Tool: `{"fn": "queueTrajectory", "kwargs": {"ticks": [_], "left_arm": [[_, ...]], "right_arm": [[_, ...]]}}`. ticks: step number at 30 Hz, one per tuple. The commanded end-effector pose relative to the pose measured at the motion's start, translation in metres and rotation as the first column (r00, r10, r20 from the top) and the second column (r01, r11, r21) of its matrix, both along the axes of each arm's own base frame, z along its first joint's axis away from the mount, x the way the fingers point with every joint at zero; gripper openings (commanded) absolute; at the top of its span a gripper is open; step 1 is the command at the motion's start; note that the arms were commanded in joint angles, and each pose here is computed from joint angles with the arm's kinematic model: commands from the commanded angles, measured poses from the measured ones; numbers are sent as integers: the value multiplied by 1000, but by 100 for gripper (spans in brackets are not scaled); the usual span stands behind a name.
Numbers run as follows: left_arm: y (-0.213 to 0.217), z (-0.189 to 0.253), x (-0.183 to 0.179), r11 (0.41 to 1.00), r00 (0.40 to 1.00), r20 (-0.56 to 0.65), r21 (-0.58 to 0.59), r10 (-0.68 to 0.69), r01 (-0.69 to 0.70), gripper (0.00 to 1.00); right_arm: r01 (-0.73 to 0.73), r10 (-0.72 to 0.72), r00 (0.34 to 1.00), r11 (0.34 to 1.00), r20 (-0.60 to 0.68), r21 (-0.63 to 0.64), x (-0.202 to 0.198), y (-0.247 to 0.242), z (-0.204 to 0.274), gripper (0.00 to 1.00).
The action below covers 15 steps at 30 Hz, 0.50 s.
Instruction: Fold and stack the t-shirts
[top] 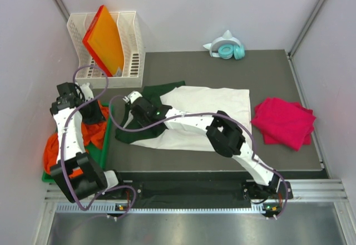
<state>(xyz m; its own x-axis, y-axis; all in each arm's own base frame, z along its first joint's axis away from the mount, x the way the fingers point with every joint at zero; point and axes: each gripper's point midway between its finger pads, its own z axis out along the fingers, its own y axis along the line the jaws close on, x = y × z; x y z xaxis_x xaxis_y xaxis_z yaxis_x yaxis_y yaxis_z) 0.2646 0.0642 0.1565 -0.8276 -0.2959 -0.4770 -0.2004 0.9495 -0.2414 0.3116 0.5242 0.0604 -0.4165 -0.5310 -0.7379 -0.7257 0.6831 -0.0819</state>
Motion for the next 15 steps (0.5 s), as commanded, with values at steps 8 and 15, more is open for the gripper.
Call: {"fn": "queueTrajectory", "kwargs": {"ticks": [8,15], "left_arm": [[-3,8,2,1000,999,38,-10,-24,24,24],[-3,7,1,999,999,41,1,-36,36,24]], "right_arm": [[91,-95,994,994,47,67,28,-10,29,4],[149,-159,982,984,104,98,38,-26,55,0]]}}
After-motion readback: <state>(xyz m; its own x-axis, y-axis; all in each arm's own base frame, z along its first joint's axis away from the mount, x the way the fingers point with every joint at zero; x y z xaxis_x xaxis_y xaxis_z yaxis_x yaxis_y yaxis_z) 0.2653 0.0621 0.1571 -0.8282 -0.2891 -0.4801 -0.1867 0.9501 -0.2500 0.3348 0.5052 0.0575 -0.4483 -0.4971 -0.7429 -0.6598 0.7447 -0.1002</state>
